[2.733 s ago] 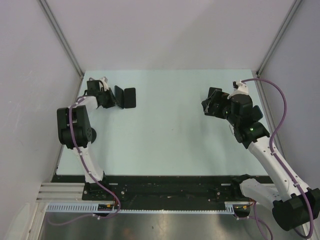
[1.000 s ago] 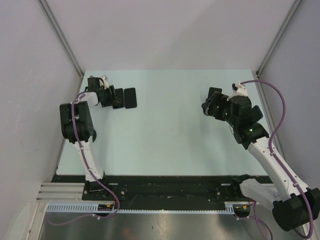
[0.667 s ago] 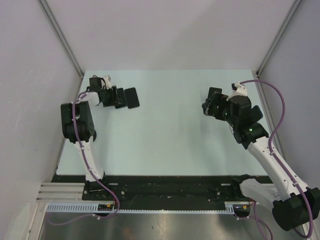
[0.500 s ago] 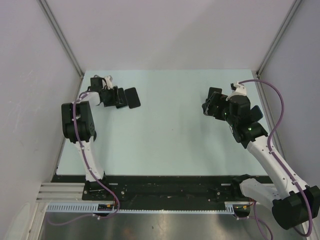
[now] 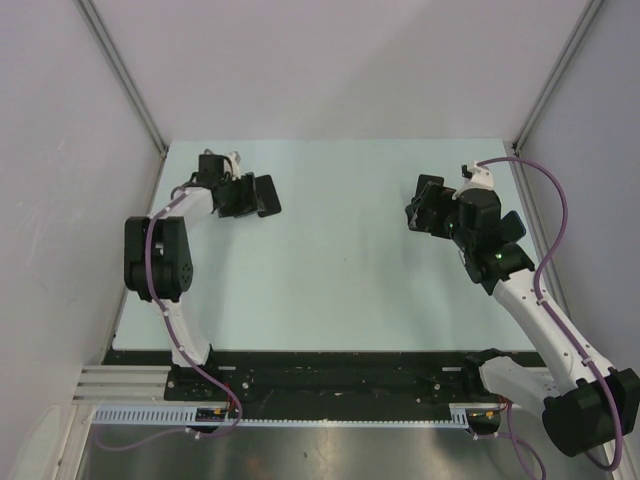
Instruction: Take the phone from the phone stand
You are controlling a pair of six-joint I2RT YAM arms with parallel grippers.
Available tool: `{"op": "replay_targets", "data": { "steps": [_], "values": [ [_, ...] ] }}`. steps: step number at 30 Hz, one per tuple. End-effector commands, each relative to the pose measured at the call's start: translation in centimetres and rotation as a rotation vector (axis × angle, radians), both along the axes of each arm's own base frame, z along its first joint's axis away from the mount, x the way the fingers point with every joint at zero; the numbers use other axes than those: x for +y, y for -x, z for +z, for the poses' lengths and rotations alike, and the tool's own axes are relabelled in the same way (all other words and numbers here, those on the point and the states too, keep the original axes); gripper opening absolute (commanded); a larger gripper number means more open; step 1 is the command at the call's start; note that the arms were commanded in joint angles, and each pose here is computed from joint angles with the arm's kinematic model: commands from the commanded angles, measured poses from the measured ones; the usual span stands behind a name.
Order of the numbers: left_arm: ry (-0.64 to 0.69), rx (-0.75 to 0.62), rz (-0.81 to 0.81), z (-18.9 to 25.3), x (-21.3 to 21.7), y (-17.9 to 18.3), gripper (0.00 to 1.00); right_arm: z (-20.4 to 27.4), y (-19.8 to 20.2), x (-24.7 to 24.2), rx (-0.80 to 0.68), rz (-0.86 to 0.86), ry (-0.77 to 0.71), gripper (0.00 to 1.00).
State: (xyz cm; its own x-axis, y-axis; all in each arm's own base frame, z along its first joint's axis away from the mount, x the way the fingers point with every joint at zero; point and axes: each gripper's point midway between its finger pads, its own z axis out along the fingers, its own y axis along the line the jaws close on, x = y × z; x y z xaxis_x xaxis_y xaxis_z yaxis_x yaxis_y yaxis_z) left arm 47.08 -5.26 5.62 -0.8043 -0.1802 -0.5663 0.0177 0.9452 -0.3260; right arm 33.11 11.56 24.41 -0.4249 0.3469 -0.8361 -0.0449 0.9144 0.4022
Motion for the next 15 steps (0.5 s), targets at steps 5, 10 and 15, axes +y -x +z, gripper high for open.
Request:
{"op": "replay_targets", "data": {
  "steps": [5, 10, 15],
  "values": [
    [0.021, -0.041, -0.115, 2.9, -10.5, 3.0, 0.81, 0.4, -0.6, -0.6, -0.027, -0.025, 0.016, 0.99],
    [0.005, -0.021, -0.145, 1.3, -13.0, 3.1, 0.81, 0.5, -0.6, -0.7, -0.027, -0.025, 0.017, 0.99],
    [-0.030, -0.010, -0.125, -0.3, -13.0, 2.0, 0.82, 0.4, -0.4, -1.0, -0.024, -0.029, 0.023, 0.99]
  ]
}}
